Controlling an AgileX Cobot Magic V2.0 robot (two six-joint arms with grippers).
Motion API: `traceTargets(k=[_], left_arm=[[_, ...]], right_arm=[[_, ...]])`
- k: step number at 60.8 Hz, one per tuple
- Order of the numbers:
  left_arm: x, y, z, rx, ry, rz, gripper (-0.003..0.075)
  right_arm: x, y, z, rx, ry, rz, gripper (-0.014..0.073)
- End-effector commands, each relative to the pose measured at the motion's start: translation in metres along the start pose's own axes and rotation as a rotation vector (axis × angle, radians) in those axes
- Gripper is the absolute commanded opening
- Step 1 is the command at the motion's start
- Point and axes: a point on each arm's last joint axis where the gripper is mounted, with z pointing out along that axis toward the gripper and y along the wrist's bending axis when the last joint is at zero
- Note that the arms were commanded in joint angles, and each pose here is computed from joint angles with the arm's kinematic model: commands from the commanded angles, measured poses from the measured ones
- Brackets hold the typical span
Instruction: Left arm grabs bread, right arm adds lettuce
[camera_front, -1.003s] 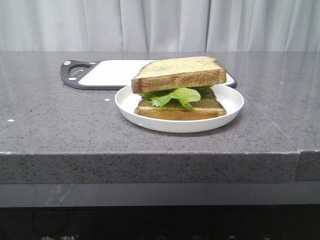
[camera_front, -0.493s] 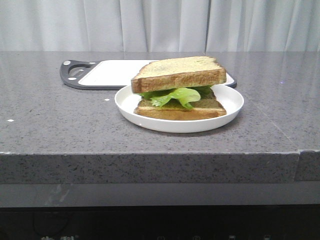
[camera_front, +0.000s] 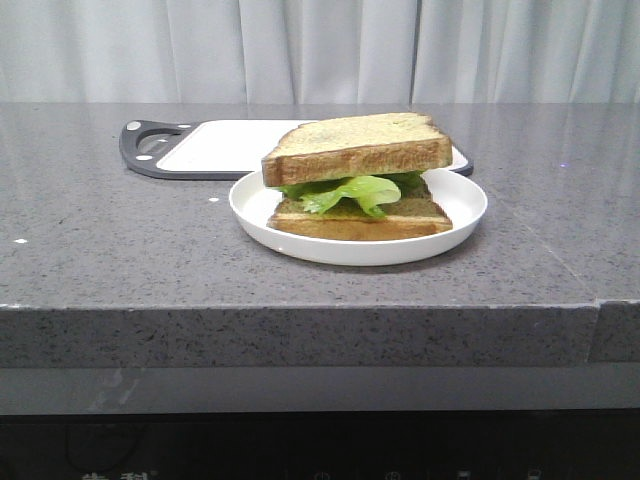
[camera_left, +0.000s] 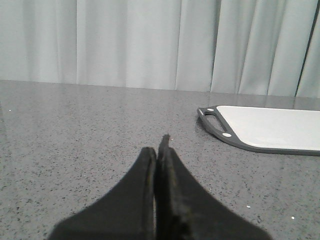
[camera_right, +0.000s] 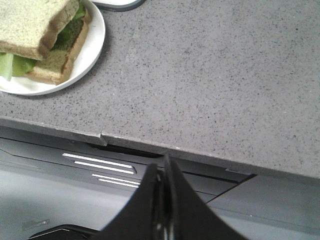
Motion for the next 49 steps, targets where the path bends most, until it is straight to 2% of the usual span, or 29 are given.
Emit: traceTargets(k=[1,40,49], left_arm=[[-0.0070,-0.0001,-0.0018,0.001,-0.099,-0.005,-0.0020],[-0.0070,-0.0001,-0.0018,0.001,-0.099,-0.005,-0.0020],[-0.0070,-0.0001,-0.0018,0.001,-0.099,-0.005,-0.0020]], right_arm=[[-0.0098,-0.0002,-0.0051,0.008,-0.073,0.006,-0.0118],[-0.0100,-0.0002,-0.0051,0.008,-0.076,0.005,-0.0118],[-0.0026,-0.0021,-0.0026,0.027,-0.242,0.002,-0.0118]])
